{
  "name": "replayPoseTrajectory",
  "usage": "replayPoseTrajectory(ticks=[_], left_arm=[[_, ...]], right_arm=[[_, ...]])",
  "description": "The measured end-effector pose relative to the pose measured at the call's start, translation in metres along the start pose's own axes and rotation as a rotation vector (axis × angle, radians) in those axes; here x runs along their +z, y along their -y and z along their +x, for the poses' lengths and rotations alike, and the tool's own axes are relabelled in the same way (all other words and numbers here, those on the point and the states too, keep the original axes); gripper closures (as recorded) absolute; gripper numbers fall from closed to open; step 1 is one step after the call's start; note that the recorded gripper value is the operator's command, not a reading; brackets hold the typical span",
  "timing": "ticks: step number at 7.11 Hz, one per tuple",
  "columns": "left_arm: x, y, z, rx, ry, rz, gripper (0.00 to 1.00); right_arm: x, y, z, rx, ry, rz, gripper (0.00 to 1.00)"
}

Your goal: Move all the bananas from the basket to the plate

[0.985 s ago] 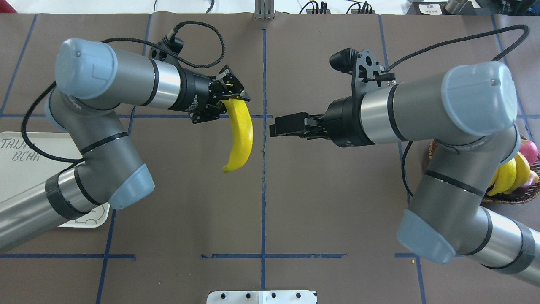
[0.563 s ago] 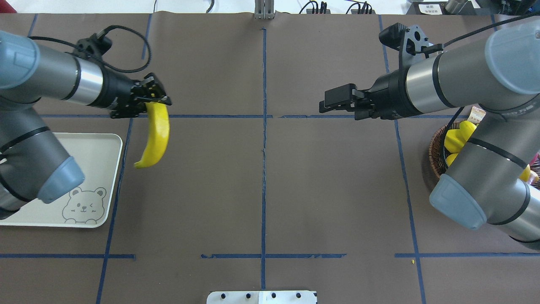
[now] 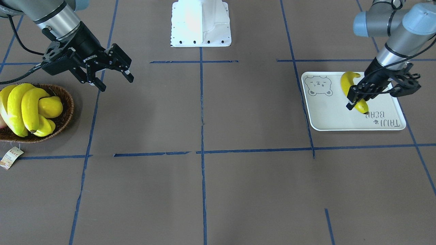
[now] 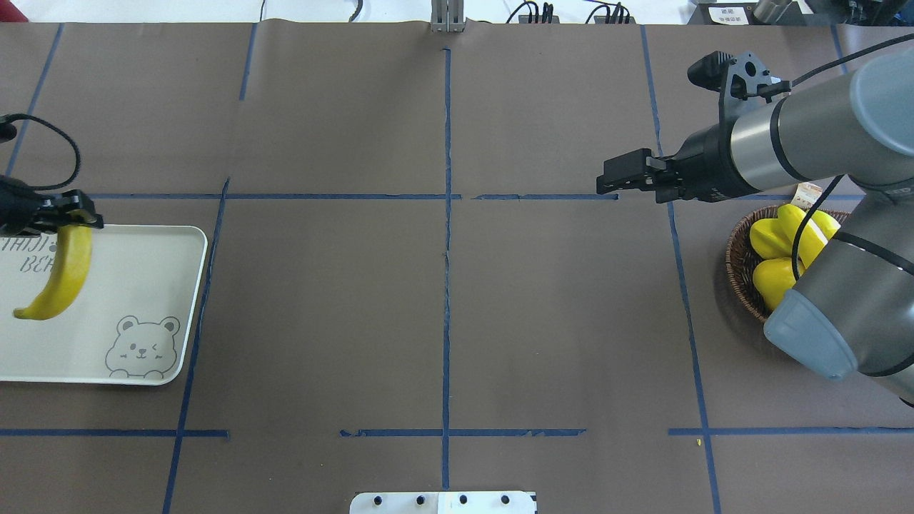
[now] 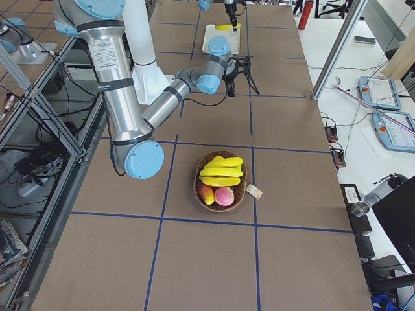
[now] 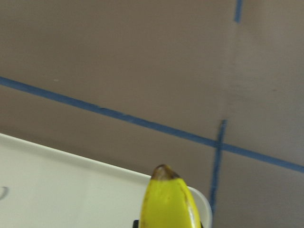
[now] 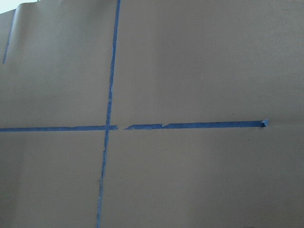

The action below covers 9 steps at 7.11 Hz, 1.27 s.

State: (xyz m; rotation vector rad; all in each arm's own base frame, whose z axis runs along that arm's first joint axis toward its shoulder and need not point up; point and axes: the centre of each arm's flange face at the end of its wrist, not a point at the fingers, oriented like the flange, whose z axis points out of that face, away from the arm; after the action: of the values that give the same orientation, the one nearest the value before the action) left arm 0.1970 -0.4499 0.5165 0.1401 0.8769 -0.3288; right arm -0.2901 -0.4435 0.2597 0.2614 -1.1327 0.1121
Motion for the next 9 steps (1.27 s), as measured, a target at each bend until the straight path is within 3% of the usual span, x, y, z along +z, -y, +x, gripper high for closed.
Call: replayPoseTrajectory(ticks=[4, 5, 7, 8, 9], left_arm=[[0.04, 0.002, -0.088, 0.066, 0.173, -0.003, 0.98], [0.045, 0.006, -0.098, 0.081, 0.196, 0.0, 0.92], [0.055, 0.016, -0.104, 0.089, 0.232, 0.03, 0.89], [0.057, 0.021, -0.099, 0.089, 0.233, 0.042, 0.89], [0.057, 0.023, -0.095, 0.089, 0.228, 0.047, 0.82]], right_arm=[[-0.006, 0.006, 0.019, 0.002, -0.024, 0.008, 0.0], [-0.006, 0.006, 0.019, 0.002, -0.023, 0.008, 0.0], [-0.008, 0.007, 0.019, 0.003, -0.022, 0.01, 0.0], [-0.01, 0.008, 0.02, 0.006, -0.019, 0.007, 0.0], [-0.013, 0.01, 0.022, 0.01, -0.015, 0.002, 0.0]])
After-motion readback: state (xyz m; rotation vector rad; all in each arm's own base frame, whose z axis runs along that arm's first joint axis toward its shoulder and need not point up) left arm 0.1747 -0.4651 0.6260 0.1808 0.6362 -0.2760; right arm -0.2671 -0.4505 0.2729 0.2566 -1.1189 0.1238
